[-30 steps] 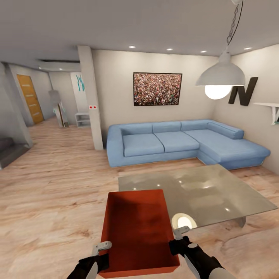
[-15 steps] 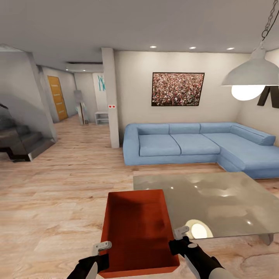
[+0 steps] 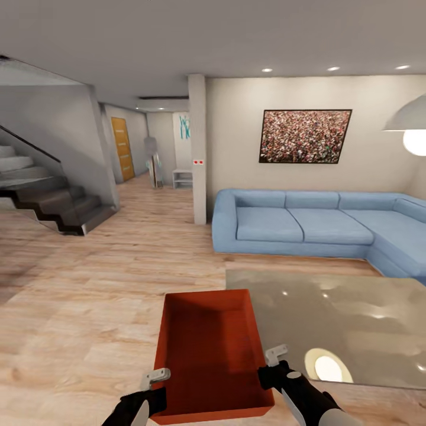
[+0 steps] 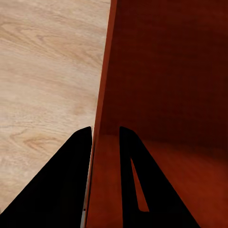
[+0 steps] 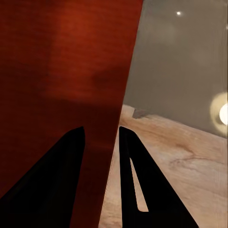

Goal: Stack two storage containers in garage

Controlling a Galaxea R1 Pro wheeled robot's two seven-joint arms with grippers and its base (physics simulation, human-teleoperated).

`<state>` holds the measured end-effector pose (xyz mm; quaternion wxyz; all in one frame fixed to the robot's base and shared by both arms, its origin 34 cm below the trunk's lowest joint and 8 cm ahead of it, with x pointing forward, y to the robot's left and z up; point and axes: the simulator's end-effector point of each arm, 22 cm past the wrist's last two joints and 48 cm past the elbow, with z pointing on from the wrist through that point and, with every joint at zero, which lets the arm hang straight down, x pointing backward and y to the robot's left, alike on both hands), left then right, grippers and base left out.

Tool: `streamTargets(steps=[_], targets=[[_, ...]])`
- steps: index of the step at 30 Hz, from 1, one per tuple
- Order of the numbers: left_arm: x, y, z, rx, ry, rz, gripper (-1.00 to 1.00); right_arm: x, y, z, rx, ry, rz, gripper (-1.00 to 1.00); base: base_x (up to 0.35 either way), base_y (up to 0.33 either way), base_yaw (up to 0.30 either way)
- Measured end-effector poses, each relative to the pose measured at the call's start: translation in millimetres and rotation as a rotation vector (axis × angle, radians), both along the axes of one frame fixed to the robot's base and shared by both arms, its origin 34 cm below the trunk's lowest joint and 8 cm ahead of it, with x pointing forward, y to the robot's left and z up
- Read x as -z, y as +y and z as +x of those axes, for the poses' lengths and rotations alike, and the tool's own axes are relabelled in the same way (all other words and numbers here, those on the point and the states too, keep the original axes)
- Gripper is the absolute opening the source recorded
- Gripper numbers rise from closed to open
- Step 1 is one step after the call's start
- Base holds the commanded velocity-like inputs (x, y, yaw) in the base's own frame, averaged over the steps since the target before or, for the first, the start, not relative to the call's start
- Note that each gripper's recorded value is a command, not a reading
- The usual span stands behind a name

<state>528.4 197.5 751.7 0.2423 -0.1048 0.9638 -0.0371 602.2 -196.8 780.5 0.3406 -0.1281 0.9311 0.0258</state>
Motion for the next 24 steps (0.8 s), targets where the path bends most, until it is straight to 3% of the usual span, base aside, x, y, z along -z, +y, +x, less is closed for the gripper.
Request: streamTargets(steps=[24], targets=[[-0.1, -0.1, 0.1, 0.0, 0.0, 0.0, -1.0, -0.1, -0.1, 0.1, 0.0, 0.0, 0.0, -1.0, 0.0, 0.0, 0.3]])
